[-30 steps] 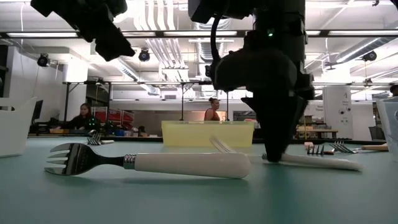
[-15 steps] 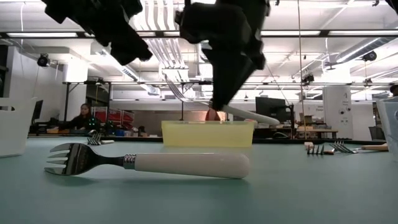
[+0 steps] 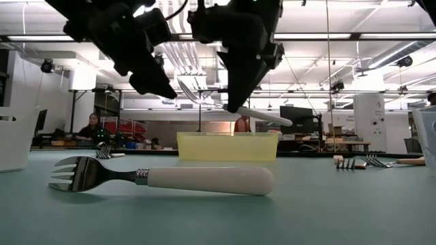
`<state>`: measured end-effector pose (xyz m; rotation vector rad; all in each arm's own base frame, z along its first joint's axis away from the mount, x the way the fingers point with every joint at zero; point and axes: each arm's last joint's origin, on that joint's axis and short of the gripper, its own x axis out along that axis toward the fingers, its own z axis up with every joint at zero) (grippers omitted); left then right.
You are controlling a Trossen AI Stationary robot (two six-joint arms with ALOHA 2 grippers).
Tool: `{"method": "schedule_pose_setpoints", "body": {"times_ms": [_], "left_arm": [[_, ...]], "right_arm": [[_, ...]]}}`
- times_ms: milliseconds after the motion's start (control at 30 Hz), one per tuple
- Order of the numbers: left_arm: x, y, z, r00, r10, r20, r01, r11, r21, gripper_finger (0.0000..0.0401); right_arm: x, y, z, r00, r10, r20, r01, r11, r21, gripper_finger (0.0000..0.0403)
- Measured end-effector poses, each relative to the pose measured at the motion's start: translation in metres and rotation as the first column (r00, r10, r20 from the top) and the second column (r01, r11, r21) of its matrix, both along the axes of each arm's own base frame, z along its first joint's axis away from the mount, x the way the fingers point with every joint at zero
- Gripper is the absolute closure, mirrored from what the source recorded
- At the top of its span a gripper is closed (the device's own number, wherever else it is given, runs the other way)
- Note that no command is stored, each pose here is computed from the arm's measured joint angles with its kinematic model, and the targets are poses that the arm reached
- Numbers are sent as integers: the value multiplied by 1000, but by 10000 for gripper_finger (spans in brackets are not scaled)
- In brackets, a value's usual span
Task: Sort silverware by color (type)
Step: Put the white fork into the white bin
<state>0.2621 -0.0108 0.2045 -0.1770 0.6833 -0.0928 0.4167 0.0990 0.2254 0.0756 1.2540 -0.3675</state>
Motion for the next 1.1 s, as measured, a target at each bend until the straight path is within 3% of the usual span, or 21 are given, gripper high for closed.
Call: {"method": "schedule_pose_setpoints", "body": {"times_ms": [267, 567, 833, 1100], "left_arm": [[14, -3, -12, 998, -49, 25, 51, 996, -75, 152], [31, -2, -21, 995, 17, 94, -2, 987, -161, 155], [34, 1, -26, 991, 111, 81, -96, 981, -171, 180], [38, 4, -38, 984, 176, 33, -168, 971, -169, 231]], "right_arm": [[-3, -4, -3, 999, 30, -39, -32, 998, -49, 373], [-2, -7, -3, 998, 38, -44, -40, 998, -54, 373], [-2, -7, -3, 998, 38, -43, -40, 998, -55, 373], [-2, -7, -3, 999, 34, -40, -37, 997, -71, 373]]}}
